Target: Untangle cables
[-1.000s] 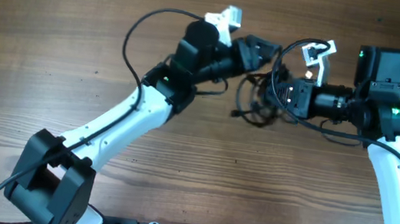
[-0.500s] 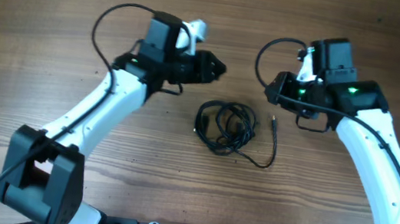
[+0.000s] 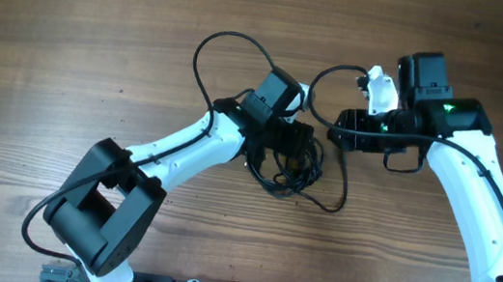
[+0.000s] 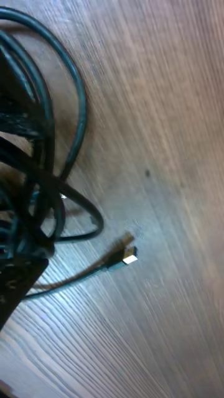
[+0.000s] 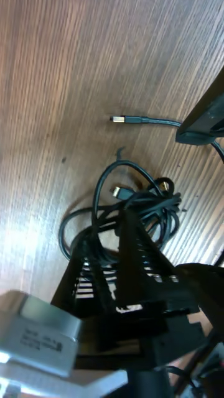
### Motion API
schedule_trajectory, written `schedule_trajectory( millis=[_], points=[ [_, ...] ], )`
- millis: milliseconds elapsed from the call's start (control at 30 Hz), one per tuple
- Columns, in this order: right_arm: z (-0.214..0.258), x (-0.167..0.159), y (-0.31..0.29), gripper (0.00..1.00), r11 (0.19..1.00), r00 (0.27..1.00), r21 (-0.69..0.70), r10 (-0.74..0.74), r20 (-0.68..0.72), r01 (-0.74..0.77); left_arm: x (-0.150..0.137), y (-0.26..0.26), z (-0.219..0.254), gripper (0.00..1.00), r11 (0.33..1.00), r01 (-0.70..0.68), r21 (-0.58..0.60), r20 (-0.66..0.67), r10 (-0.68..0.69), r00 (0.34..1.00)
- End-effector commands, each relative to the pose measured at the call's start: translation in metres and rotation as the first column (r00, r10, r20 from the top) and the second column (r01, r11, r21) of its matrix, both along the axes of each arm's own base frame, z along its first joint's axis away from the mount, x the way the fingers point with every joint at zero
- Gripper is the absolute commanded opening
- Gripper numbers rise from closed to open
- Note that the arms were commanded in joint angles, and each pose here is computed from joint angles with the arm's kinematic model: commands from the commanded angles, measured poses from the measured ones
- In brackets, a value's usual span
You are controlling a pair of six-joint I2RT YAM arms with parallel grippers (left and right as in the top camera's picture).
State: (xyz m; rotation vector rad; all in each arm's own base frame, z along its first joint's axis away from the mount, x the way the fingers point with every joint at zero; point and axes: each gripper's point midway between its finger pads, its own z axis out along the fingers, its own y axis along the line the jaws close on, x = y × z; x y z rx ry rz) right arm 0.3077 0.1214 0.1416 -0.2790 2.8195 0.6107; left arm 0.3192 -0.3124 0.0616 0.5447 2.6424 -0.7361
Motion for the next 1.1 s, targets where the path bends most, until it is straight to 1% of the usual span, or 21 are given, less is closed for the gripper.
schedule_trajectory(
  millis=[0,33,67,100,167,200,233,267,300,333,367,433,467,533,567,600,667,733,867,1000,1067],
  points=[
    [-0.003,-0.005,0.005,0.63,0.999,0.999,0.026,0.038,-0.014,-0.038,-0.023,0.004,-0.018,0.48,0.992,0.108,0.067,-0.039,-0.105,0.994],
    [-0.003,-0.005,0.004,0.62,0.999,0.999,0.027,0.036,-0.016,-0.035,-0.036,0.003,-0.020,0.43,0.978,0.199,0.065,-0.054,-0.196,0.979],
    [-0.003,-0.005,0.004,0.62,0.999,0.999,0.027,0.036,-0.016,-0.035,-0.044,0.003,-0.020,0.42,0.968,0.244,0.057,-0.067,-0.240,0.968],
    [-0.003,-0.005,0.005,0.63,0.999,0.999,0.027,0.036,-0.017,-0.035,-0.046,0.005,-0.022,0.44,0.966,0.250,0.063,-0.076,-0.245,0.967],
    [-0.003,-0.006,0.004,0.63,0.999,0.999,0.026,0.035,-0.021,-0.035,-0.043,0.003,-0.035,0.61,0.966,0.248,0.070,-0.085,-0.242,0.967],
    [-0.003,-0.006,0.004,0.62,0.999,0.999,0.028,0.029,-0.025,-0.028,-0.041,0.001,-0.046,0.61,0.970,0.232,0.069,-0.101,-0.225,0.969],
    [-0.004,-0.006,0.004,0.62,0.999,0.999,0.030,0.016,-0.031,-0.015,-0.040,0.000,-0.052,0.56,0.974,0.217,0.068,-0.112,-0.209,0.972],
    [-0.004,-0.006,0.004,0.63,0.999,0.999,0.030,0.014,-0.033,-0.013,-0.037,-0.002,-0.052,0.48,0.979,0.197,0.059,-0.111,-0.190,0.976],
    [-0.004,-0.007,0.004,0.63,0.999,0.999,0.031,0.014,-0.035,-0.012,-0.031,-0.006,-0.049,0.34,0.985,0.171,0.040,-0.096,-0.166,0.981],
    [-0.003,-0.007,0.006,0.62,0.999,0.999,0.040,0.016,-0.037,-0.014,-0.021,-0.009,-0.046,0.18,0.995,0.096,0.025,-0.092,-0.093,0.991],
    [-0.001,-0.007,0.009,0.63,0.998,0.999,0.062,0.021,-0.036,-0.019,-0.008,-0.007,-0.045,0.04,0.999,-0.019,0.030,-0.084,0.022,0.996],
    [0.007,-0.002,0.021,0.61,0.990,1.000,0.140,0.014,-0.026,-0.010,0.020,0.001,-0.040,0.04,0.972,-0.234,0.023,-0.056,0.235,0.970],
    [0.013,0.003,0.027,0.58,0.982,1.000,0.187,-0.003,-0.020,0.007,0.039,0.008,-0.030,0.04,0.936,-0.351,-0.010,-0.050,0.350,0.935],
    [0.019,0.014,0.040,0.54,0.972,0.998,0.227,-0.061,-0.014,0.063,0.076,0.023,0.013,0.04,0.822,-0.554,-0.134,-0.100,0.544,0.833],
    [0.018,0.018,0.043,0.53,0.971,0.996,0.222,-0.090,-0.014,0.091,0.085,0.031,0.031,0.04,0.766,-0.616,-0.182,-0.136,0.601,0.787],
    [0.012,0.023,0.046,0.47,0.969,0.987,0.191,-0.155,-0.030,0.158,0.092,0.038,0.047,0.04,0.716,-0.662,-0.222,-0.166,0.641,0.749],
    [0.003,0.030,0.050,0.40,0.964,0.978,0.163,-0.205,-0.043,0.210,0.094,0.043,0.071,0.04,0.702,-0.660,-0.269,-0.164,0.642,0.749],
    [-0.002,0.040,0.065,0.37,0.965,0.983,0.187,-0.181,-0.015,0.181,0.090,0.039,0.087,0.04,0.708,-0.637,-0.305,-0.169,0.618,0.768],
    [0.003,0.075,0.077,0.34,0.949,0.973,0.253,-0.215,0.082,0.189,0.086,0.038,0.089,0.04,0.714,-0.630,-0.305,-0.181,0.606,0.774],
    [-0.012,0.081,0.069,0.24,0.947,0.961,0.204,-0.265,0.072,0.246,0.083,0.032,0.097,0.04,0.726,-0.598,-0.339,-0.222,0.556,0.801],
    [-0.025,0.083,0.069,0.19,0.948,0.961,0.185,-0.273,0.047,0.261,0.079,0.029,0.111,0.04,0.733,-0.559,-0.388,-0.255,0.497,0.829]
  ],
)
